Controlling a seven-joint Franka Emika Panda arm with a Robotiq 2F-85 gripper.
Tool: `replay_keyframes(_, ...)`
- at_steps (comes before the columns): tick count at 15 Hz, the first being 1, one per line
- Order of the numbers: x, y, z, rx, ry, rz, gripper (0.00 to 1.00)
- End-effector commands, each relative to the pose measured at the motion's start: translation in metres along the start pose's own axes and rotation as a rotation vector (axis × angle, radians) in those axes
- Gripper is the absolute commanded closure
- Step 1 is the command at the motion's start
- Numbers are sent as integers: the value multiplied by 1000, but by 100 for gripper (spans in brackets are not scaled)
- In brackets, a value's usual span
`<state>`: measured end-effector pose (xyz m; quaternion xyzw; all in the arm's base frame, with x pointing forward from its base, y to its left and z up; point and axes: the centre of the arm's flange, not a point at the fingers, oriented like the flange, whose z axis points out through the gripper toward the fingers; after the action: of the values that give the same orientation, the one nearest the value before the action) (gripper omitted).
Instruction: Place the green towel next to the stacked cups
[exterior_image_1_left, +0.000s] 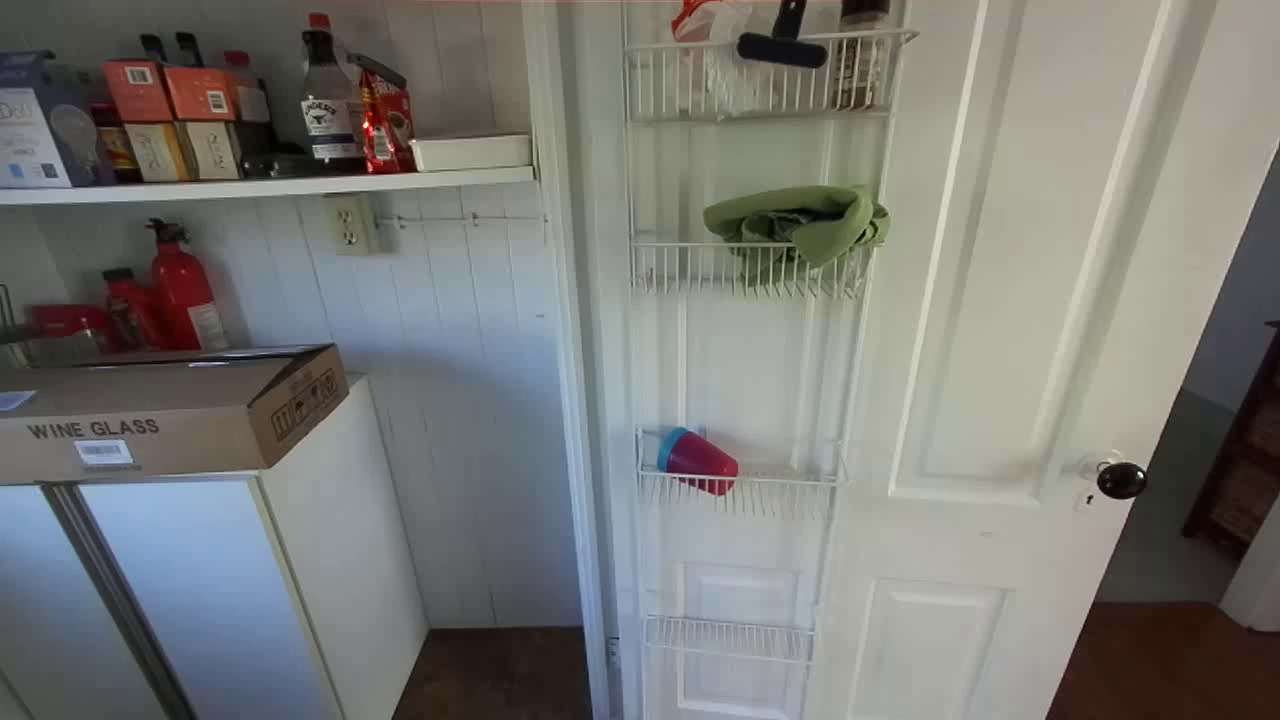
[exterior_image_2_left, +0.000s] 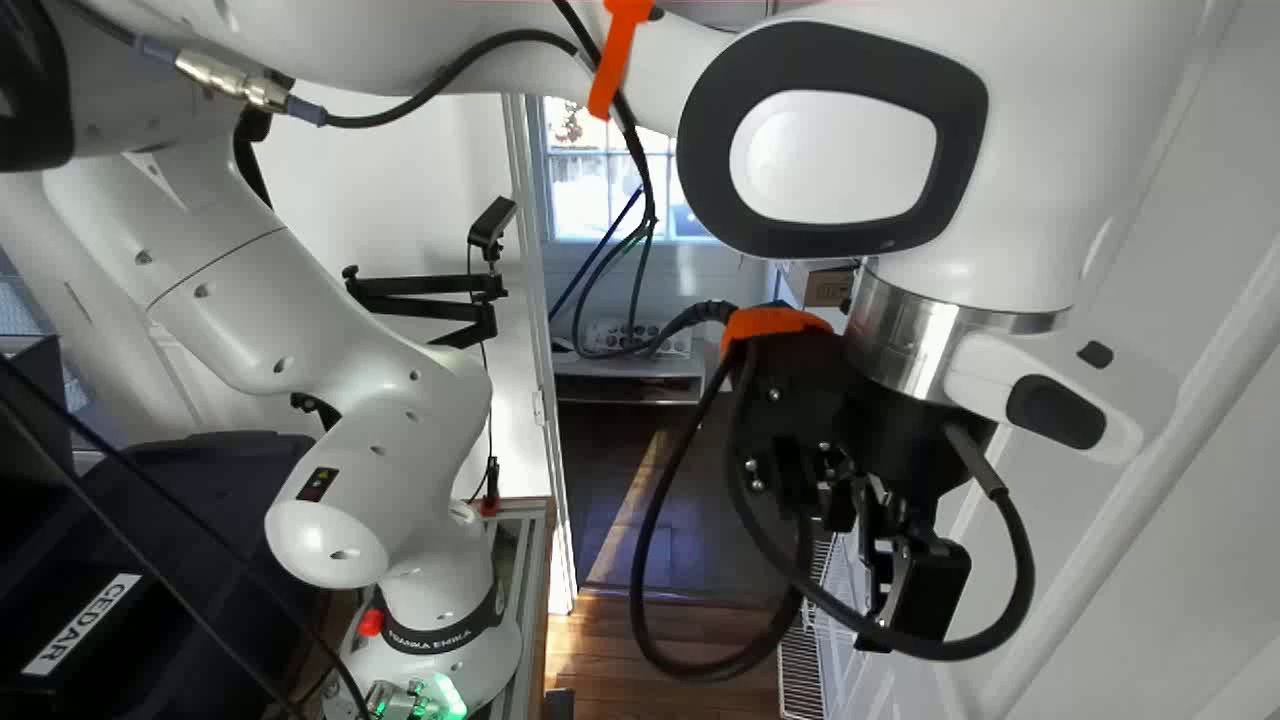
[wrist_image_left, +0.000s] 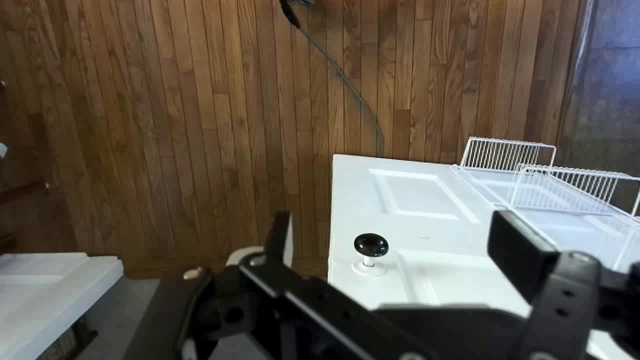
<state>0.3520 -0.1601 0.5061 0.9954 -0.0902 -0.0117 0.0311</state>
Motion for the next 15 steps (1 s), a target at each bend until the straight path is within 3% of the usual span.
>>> replay_keyframes(1, 0, 0, 0, 0, 0, 0, 0)
replay_keyframes(5, 0, 0, 0, 0, 0, 0, 0)
replay_keyframes(7, 11, -25, 9, 146, 41, -70, 0)
replay_keyframes(15, 60, -157, 27, 551, 120, -187, 0)
